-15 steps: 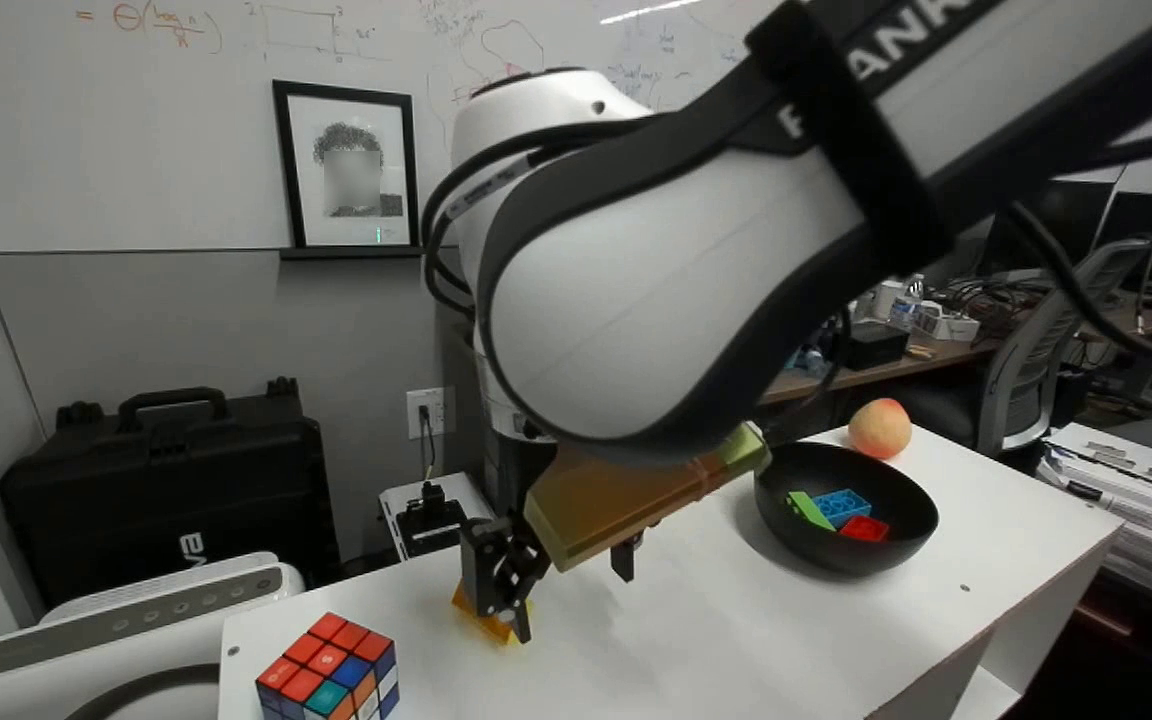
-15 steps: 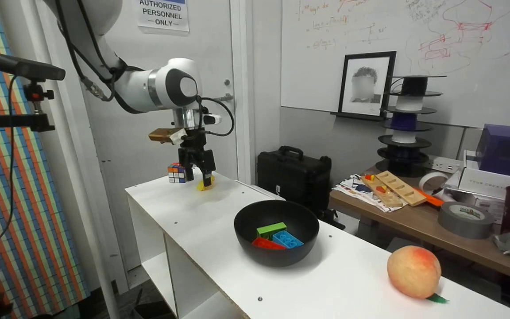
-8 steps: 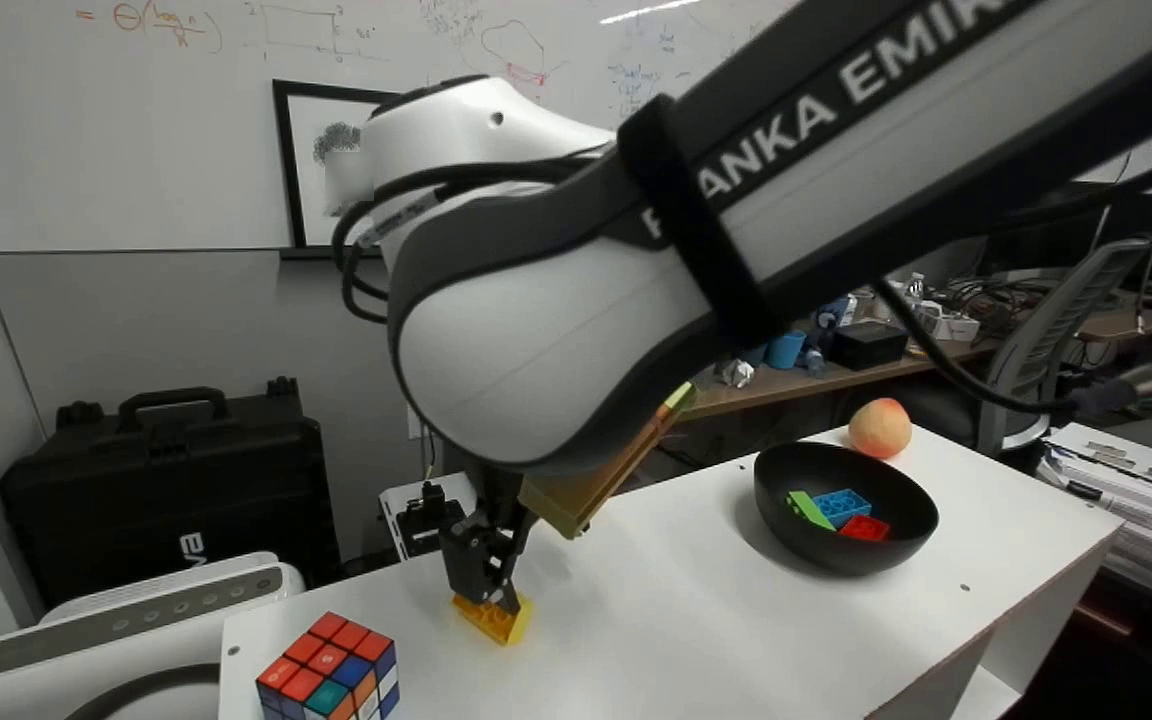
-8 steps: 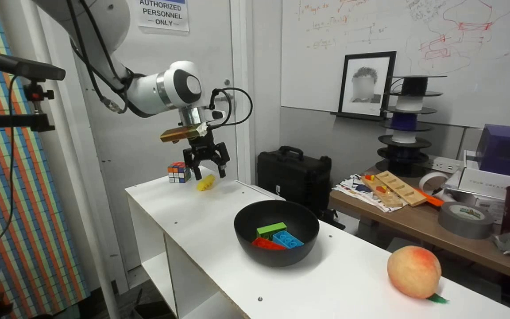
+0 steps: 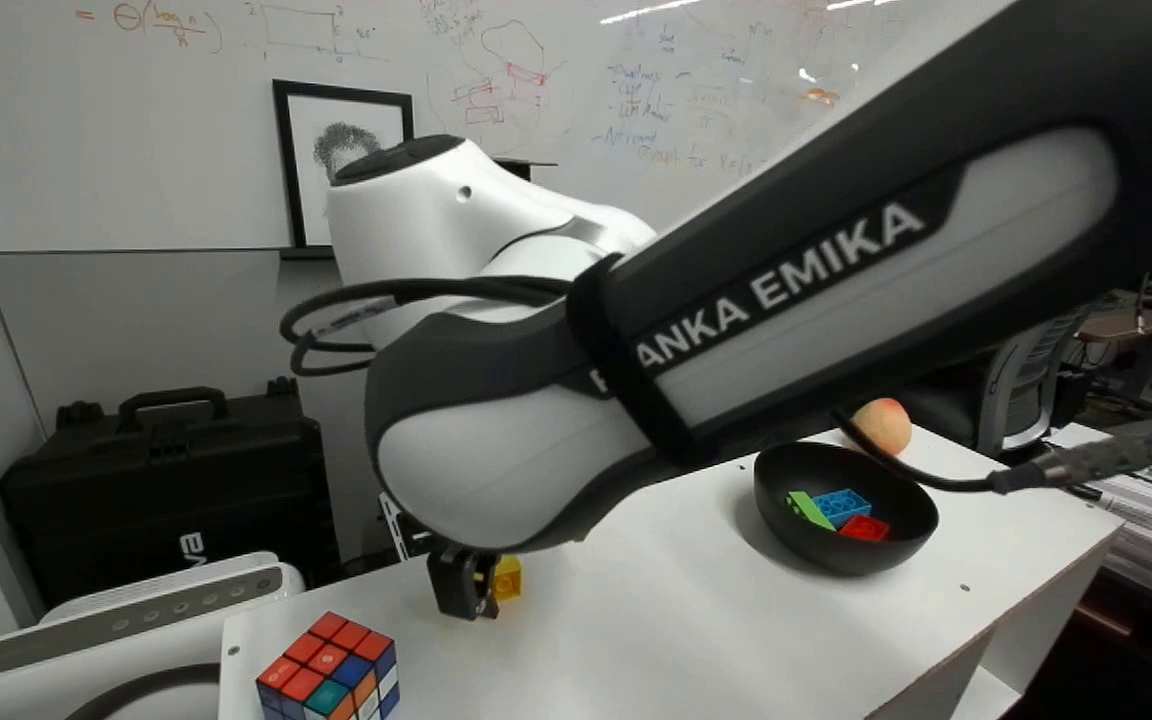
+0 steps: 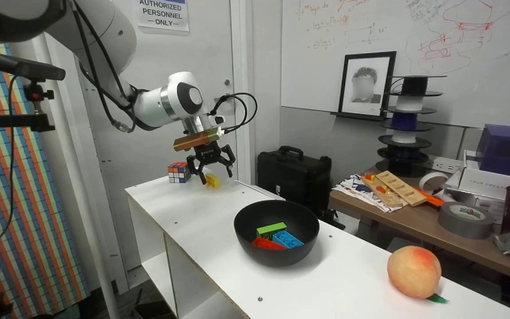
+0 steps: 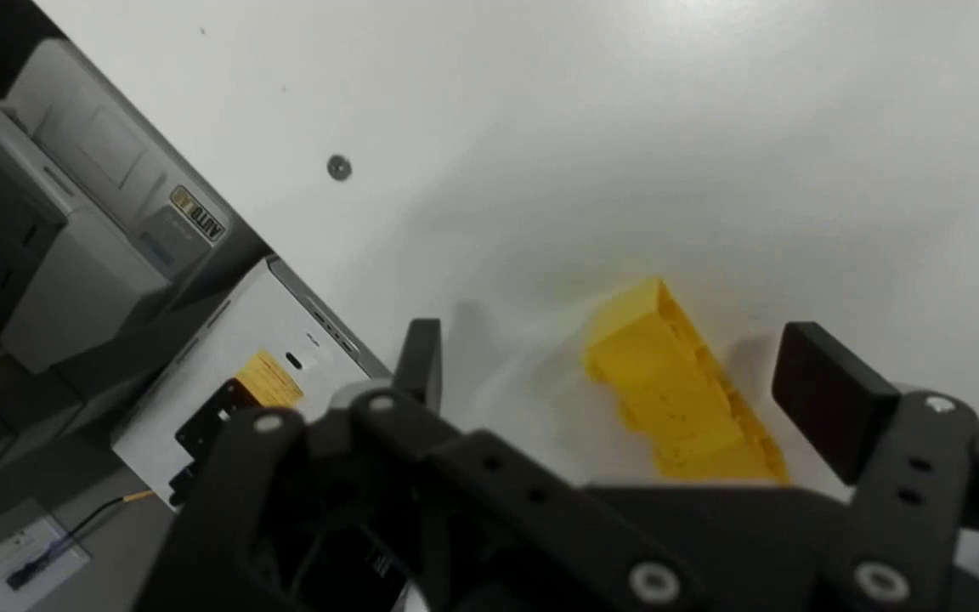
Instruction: Put the Legos in the bowl
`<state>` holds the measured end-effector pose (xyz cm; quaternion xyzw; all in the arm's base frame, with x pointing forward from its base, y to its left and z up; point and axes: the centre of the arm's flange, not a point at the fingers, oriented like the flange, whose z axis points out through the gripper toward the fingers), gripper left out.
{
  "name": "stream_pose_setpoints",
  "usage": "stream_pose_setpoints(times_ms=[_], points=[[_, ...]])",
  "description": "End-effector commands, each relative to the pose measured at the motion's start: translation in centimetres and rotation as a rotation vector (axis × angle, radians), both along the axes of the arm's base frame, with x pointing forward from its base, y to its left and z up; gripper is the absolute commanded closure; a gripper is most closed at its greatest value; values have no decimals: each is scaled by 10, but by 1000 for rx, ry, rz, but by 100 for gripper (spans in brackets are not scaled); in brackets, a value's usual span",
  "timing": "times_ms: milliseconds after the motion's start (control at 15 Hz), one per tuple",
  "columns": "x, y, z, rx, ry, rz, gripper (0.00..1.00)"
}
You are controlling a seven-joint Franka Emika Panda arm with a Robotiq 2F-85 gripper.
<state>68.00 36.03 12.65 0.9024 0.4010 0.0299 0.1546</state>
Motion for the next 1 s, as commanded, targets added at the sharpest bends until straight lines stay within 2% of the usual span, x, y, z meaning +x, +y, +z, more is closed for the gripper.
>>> stream_pose_setpoints(times_ms=[0, 333, 400, 467, 533, 667, 933], points=[[17, 18, -13, 39, -29, 101, 0], [15, 19, -25, 46, -13, 147, 1], [15, 17, -26, 47, -2, 153, 25], [14, 18, -26, 48, -2, 159, 25], [12, 19, -25, 49, 6, 165, 32], [9, 23, -23, 60, 12, 184, 49], [4, 26, -14, 72, 5, 199, 77]])
